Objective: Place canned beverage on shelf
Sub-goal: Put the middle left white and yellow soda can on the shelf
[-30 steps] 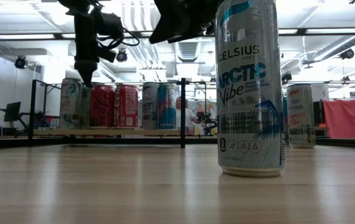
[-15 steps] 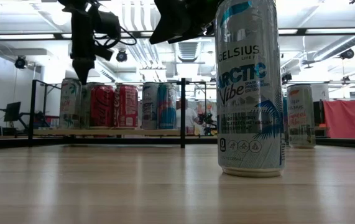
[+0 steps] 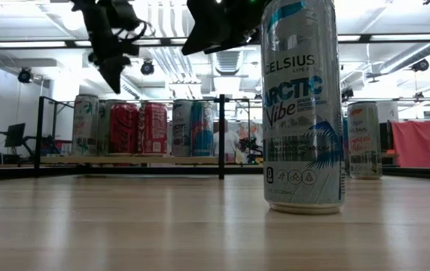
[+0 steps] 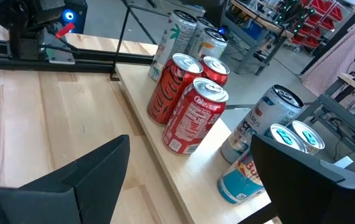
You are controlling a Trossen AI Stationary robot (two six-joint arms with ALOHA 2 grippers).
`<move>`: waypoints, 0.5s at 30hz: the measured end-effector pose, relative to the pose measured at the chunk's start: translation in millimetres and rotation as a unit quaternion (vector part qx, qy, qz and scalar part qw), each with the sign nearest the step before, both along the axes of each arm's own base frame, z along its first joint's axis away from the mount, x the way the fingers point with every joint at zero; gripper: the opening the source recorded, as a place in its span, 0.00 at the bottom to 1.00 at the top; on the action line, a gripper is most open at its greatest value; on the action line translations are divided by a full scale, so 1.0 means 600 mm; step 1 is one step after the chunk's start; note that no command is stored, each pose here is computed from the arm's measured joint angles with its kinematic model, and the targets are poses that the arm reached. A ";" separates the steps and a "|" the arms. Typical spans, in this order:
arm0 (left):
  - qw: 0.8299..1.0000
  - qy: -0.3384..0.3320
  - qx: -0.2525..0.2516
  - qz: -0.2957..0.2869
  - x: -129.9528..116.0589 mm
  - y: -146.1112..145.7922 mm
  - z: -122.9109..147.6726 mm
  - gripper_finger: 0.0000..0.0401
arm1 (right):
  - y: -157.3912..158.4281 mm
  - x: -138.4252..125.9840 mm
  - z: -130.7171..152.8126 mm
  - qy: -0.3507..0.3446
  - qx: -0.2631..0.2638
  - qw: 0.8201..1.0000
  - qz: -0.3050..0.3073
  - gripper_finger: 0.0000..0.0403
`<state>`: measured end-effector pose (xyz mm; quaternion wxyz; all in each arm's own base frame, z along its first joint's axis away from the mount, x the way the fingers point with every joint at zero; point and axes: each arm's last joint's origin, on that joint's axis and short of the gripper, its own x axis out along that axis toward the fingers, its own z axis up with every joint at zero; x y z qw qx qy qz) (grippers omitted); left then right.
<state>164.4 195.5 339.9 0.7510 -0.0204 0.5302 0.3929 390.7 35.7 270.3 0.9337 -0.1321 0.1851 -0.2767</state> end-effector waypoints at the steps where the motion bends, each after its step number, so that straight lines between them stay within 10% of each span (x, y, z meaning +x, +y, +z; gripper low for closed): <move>1: 1.000 -0.003 -0.012 0.002 -0.002 0.008 -0.006 0.00 | -0.001 0.000 0.000 0.000 0.000 1.000 -0.001 0.81; 15: 0.999 0.019 -0.051 -0.006 -0.004 0.026 -0.023 0.00 | -0.007 0.001 0.000 0.000 0.001 1.000 -0.004 0.81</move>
